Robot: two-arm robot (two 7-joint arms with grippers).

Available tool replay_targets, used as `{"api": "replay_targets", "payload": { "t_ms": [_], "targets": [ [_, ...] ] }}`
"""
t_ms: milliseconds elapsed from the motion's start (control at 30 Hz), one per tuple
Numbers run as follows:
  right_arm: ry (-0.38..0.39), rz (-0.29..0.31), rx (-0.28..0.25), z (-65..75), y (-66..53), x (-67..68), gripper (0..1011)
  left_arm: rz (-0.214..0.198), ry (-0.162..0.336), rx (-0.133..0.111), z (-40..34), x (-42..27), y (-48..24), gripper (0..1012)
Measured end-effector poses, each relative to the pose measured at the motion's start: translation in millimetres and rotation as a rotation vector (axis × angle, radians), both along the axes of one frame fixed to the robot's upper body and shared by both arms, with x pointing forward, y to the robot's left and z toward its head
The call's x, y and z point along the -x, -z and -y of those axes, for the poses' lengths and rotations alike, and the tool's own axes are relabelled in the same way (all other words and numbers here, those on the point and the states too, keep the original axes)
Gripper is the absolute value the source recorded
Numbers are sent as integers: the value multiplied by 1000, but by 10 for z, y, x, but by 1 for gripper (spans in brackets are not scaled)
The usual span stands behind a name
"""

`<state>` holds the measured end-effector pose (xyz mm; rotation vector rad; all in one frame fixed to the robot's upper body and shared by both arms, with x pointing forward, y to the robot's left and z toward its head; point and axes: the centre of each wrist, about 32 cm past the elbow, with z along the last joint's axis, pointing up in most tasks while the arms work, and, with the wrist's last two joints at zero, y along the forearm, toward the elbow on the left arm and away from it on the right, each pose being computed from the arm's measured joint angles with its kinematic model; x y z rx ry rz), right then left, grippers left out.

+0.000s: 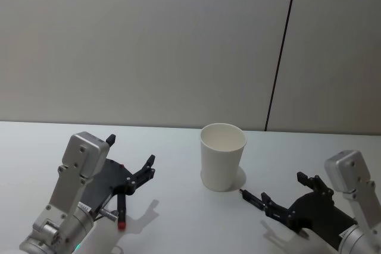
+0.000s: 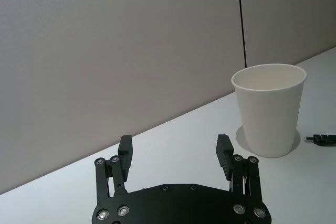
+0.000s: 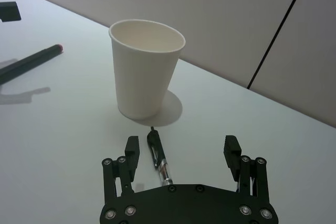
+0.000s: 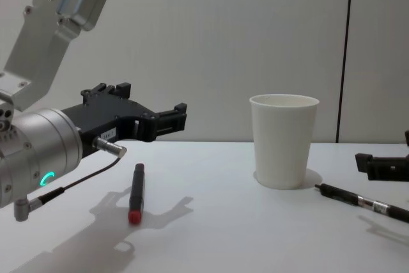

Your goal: Place the pen into the pen holder.

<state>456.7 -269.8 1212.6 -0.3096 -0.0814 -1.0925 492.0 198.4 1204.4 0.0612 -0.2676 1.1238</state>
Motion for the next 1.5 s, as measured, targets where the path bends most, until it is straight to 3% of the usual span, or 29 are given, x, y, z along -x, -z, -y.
{"api": "replay_targets", "payload": {
  "t_ms": [533, 933, 1500],
  "targets": [
    [-1, -79, 56, -17, -90, -57, 1001, 0, 0, 0, 0, 0, 0, 1003],
    [-5, -132, 94, -40, -81, -161, 1001, 0, 0, 0, 0, 0, 0, 1003],
    [1, -210, 83, -78, 2, -292, 1001, 0, 0, 0, 0, 0, 0, 1003]
  ]
}}
